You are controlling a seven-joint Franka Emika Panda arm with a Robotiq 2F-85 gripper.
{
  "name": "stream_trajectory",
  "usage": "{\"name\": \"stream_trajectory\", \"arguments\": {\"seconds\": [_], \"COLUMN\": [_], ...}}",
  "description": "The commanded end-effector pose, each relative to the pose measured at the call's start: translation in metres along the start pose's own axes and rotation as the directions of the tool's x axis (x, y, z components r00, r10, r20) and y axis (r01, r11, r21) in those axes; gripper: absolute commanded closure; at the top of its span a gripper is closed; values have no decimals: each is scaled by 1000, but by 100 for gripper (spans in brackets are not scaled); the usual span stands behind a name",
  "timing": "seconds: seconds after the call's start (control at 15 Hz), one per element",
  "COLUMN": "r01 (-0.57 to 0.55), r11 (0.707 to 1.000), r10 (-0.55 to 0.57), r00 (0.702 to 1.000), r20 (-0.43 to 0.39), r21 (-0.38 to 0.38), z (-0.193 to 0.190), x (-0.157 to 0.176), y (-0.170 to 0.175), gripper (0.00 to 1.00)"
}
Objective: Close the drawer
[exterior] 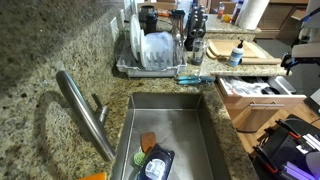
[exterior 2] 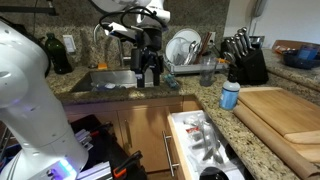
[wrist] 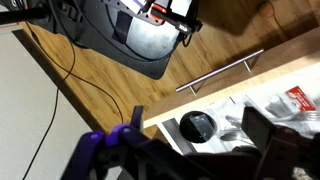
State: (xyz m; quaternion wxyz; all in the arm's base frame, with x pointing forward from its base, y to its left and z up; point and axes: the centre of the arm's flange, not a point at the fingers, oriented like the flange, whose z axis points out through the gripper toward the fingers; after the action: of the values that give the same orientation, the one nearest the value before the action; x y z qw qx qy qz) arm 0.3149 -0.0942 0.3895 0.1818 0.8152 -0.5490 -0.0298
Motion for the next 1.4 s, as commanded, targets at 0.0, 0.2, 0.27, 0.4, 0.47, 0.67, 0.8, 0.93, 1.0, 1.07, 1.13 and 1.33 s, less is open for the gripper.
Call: {"name": "stream_trajectory", "arguments": {"seconds": [0.0,0.2,0.27,0.4,0.47,0.67,0.8,0.93,1.0,1.07,1.13,1.33], "r01": [2,-5,-17,-64,-90,-86,-93,-83,-107,-142,-175,-245], "r11": [1000,996,992,981,973,972,966,964,945,929,910,884], "r10": [-2,10,27,83,108,102,110,104,140,186,235,338], "r00": [1000,999,996,991,991,993,992,992,986,977,964,923], "r20": [-5,47,80,102,77,62,57,69,89,100,121,182], "r21": [4,-92,-123,-181,-213,-220,-242,-254,-309,-342,-375,-399], "z": [-3,44,60,87,96,81,88,99,130,154,174,226], "x": [0,-8,-10,-11,-10,-7,-7,-8,0,7,15,43], "y": [-1,-3,0,6,7,2,0,-1,-1,4,14,34], "gripper": [0,0,0,0,0,0,0,0,0,0,0,0]}}
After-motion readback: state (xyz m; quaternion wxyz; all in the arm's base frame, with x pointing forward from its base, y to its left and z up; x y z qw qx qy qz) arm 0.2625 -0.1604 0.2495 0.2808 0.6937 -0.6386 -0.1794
